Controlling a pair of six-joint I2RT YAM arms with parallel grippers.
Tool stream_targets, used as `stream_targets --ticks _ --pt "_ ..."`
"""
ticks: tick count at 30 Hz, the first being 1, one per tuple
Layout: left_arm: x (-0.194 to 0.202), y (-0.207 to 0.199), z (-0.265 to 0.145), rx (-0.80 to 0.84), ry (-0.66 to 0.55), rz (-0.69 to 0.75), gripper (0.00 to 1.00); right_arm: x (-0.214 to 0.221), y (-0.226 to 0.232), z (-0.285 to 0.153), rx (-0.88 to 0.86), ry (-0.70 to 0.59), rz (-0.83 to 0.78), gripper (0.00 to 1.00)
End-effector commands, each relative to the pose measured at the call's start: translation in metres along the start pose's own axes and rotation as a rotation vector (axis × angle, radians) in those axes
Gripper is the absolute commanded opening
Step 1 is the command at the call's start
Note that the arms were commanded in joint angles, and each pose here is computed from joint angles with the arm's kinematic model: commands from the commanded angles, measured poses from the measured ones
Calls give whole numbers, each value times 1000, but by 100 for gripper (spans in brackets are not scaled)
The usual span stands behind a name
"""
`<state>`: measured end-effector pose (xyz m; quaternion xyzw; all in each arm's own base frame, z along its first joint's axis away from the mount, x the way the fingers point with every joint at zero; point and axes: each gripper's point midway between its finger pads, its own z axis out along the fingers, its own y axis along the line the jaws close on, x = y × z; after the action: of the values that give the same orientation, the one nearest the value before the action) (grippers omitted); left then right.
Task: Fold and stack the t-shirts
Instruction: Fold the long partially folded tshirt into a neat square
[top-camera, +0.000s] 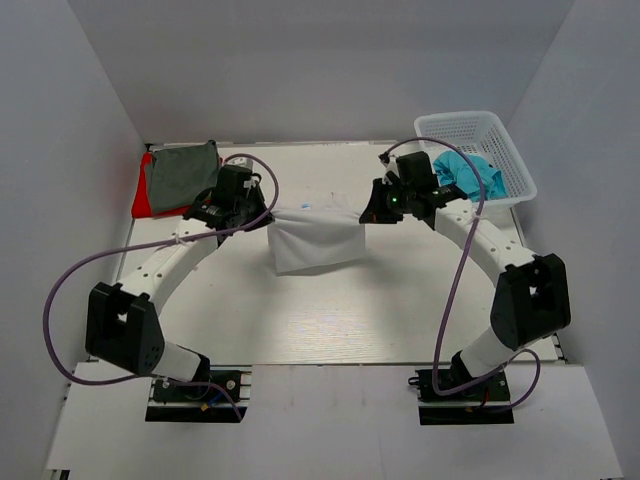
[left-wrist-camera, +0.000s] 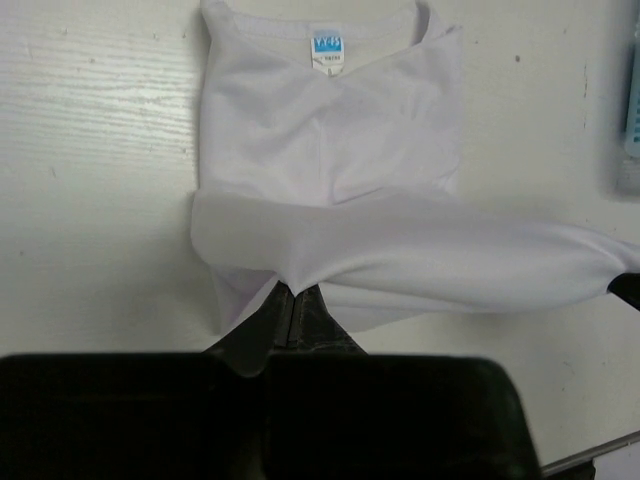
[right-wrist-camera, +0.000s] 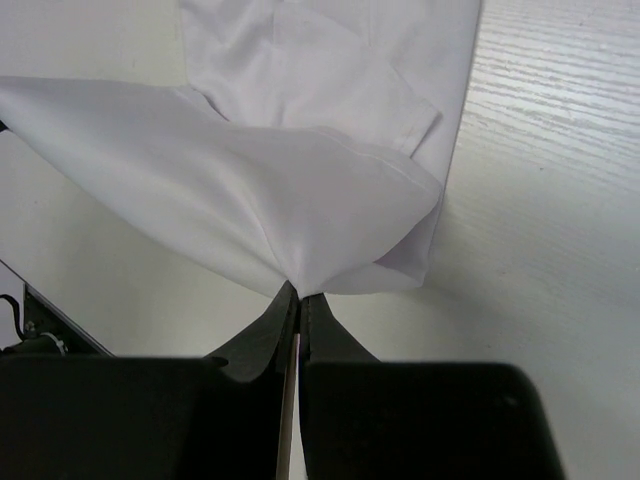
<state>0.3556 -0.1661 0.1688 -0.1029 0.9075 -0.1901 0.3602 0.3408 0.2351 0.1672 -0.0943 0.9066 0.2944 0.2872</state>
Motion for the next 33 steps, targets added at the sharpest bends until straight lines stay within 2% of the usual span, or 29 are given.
stream_targets --ticks 1,8,9,11,12,14,15,16,18,20,21,22,23,24,25,26,29,31,32,33 --pt "-44 -3 5 -13 -116 -2 0 -33 2 2 -24 -70 -14 0" --pt "-61 -1 43 -23 -87 -4 0 -59 -19 23 -7 -89 39 0" --pt "-66 3 49 -30 -95 -12 0 -74 -16 20 -17 -115 32 0" --pt "-71 3 67 -26 -80 -7 0 -70 -28 38 -10 -77 62 0" --pt "-74 5 74 -25 -70 -5 0 -87 -24 36 -23 -109 51 0" --pt "-86 3 86 -16 -74 -11 0 -79 -44 61 5 -56 91 0" --pt "-80 13 103 -42 -45 -19 0 -101 -41 59 -2 -93 81 0" --pt "-89 13 109 -40 -62 -24 0 -88 -61 82 26 -37 110 0" --pt "-92 17 126 -39 -59 -30 0 -118 -66 83 32 -90 103 0" --pt "-94 23 153 -44 -37 -39 0 -121 -83 109 32 -77 115 0" --pt "-100 29 161 -52 -43 -48 8 -119 -89 122 22 -65 121 5" --pt "-111 18 164 -18 -39 -46 22 -142 -84 123 -4 -124 87 16" --pt "-104 28 182 -30 -7 -57 57 -131 -93 142 -17 -88 105 46" --pt "-106 26 187 -23 -2 -57 67 -136 -94 144 -24 -98 90 67" --pt "-122 19 185 21 -22 -38 77 -159 -87 137 -37 -148 63 90" --pt "-122 15 187 39 -17 -25 99 -152 -95 145 -18 -116 78 90" --pt "-129 4 180 76 -10 -22 100 -171 -82 125 -1 -156 20 90" --pt "-131 -3 165 81 -28 -14 100 -169 -73 113 -6 -161 -17 90" --pt "-133 -5 160 87 -39 -12 100 -150 -78 117 6 -121 -3 90" --pt "-124 -1 157 79 -23 -15 100 -157 -69 104 -4 -154 -24 90"
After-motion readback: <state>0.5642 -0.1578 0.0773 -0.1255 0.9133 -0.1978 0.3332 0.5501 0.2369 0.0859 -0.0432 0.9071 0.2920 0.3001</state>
